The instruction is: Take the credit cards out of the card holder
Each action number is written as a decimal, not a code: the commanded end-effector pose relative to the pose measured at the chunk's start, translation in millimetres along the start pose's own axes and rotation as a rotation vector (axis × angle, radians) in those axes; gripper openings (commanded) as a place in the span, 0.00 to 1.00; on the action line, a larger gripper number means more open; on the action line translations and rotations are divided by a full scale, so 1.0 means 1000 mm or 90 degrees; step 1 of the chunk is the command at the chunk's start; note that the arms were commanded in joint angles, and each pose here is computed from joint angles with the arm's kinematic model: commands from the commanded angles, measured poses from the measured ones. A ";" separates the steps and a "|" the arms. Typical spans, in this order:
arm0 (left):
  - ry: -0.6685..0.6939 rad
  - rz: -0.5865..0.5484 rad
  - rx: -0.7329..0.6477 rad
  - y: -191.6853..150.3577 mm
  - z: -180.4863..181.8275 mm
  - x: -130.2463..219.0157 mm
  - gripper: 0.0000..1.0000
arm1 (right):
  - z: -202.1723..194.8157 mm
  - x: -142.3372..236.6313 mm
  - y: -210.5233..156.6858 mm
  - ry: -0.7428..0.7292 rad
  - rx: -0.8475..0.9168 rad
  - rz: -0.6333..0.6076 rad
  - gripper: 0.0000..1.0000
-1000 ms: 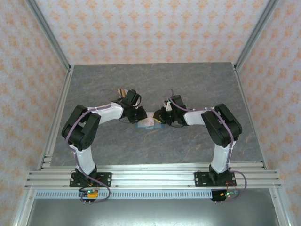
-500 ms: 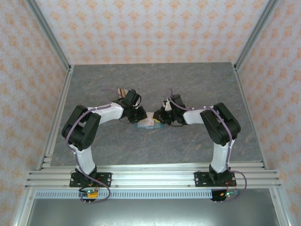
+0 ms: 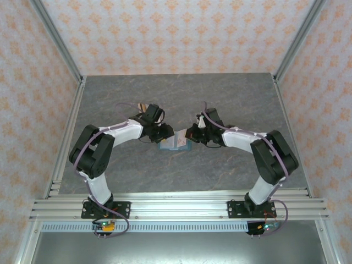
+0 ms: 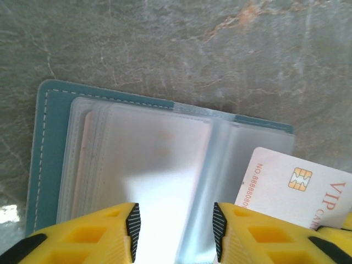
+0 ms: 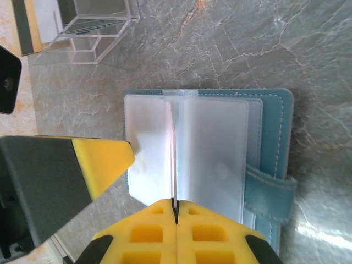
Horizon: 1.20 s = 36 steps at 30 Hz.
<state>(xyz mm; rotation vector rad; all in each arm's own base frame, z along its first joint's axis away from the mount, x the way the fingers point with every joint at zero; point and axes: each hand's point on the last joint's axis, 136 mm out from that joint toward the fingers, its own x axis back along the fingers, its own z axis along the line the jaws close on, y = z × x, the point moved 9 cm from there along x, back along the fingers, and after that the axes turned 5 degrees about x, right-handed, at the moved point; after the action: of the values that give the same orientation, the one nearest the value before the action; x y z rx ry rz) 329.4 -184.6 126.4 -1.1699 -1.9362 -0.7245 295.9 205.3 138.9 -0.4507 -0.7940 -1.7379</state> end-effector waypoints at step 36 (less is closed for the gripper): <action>-0.504 -0.052 -0.020 0.011 -0.070 0.128 0.34 | 0.086 0.073 0.066 0.432 -0.027 -0.108 0.03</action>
<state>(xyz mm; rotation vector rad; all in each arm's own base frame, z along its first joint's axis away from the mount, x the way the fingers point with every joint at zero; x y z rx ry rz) 319.5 -166.1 261.1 -1.4741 -2.5910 -0.3436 324.9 205.2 248.7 0.0869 -0.3136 -1.9107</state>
